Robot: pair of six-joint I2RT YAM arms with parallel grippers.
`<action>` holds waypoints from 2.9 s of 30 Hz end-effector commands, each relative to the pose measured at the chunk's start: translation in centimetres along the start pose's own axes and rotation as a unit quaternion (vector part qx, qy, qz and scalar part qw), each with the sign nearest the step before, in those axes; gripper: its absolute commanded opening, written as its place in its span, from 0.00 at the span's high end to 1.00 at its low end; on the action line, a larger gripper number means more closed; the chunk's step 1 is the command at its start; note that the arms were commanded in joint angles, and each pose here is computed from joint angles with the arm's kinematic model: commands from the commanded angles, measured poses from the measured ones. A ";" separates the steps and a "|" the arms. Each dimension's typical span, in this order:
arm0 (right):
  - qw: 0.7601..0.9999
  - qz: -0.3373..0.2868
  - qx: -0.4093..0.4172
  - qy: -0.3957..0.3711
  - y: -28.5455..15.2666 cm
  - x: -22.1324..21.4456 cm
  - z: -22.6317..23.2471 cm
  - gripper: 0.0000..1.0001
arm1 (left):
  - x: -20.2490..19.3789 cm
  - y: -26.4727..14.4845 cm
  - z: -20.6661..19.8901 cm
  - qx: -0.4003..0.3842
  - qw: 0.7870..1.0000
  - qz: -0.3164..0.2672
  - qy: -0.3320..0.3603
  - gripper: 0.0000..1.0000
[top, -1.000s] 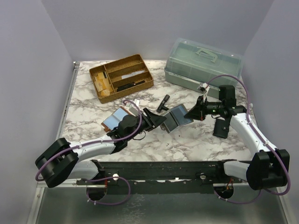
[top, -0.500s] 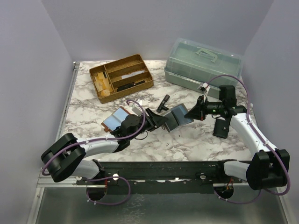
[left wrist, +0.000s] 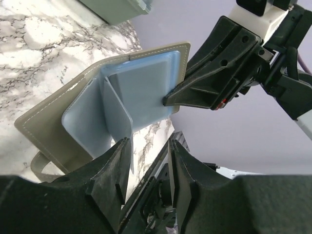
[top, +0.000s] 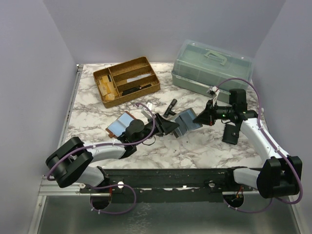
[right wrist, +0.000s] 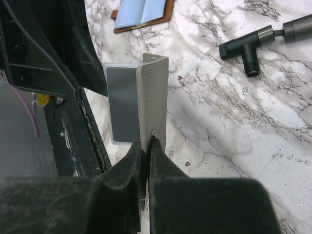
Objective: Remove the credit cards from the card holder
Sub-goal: Remove the credit card from the card holder.
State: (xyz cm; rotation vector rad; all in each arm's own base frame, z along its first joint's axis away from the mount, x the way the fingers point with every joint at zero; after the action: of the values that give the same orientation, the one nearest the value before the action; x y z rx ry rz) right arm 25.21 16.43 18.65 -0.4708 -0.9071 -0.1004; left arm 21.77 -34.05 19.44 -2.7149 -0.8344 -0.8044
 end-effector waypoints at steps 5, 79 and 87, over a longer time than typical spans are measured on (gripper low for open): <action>1.000 -0.005 0.006 -0.005 0.0 0.0 0.1 1.00 | 0.1 1.1 -0.1 -0.016 1.000 -0.002 0.023 0.54; 0.973 -0.004 0.215 0.080 0.3 -2.6 4.4 0.47 | -1.4 0.2 -5.5 -0.188 0.971 0.028 0.148 1.00; 0.963 -0.008 0.259 0.077 -0.4 -2.2 5.8 0.55 | -2.6 1.2 -5.8 -0.203 0.969 0.033 0.135 1.00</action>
State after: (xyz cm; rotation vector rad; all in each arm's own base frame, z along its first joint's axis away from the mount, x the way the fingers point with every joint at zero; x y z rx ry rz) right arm 20.17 18.40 19.41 -0.0340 -0.7375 0.0616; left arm 19.10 -37.21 20.43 -2.7642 -0.5587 -1.3311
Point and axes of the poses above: each gripper's point midway between its finger pads, its own y axis out along the fingers, its own z axis along the line the jaws close on, x = y × z, the point moved 1 cm from there along -y, back along the fingers, and after that the axes turned 4 degrees about y, right-handed, at the moved point
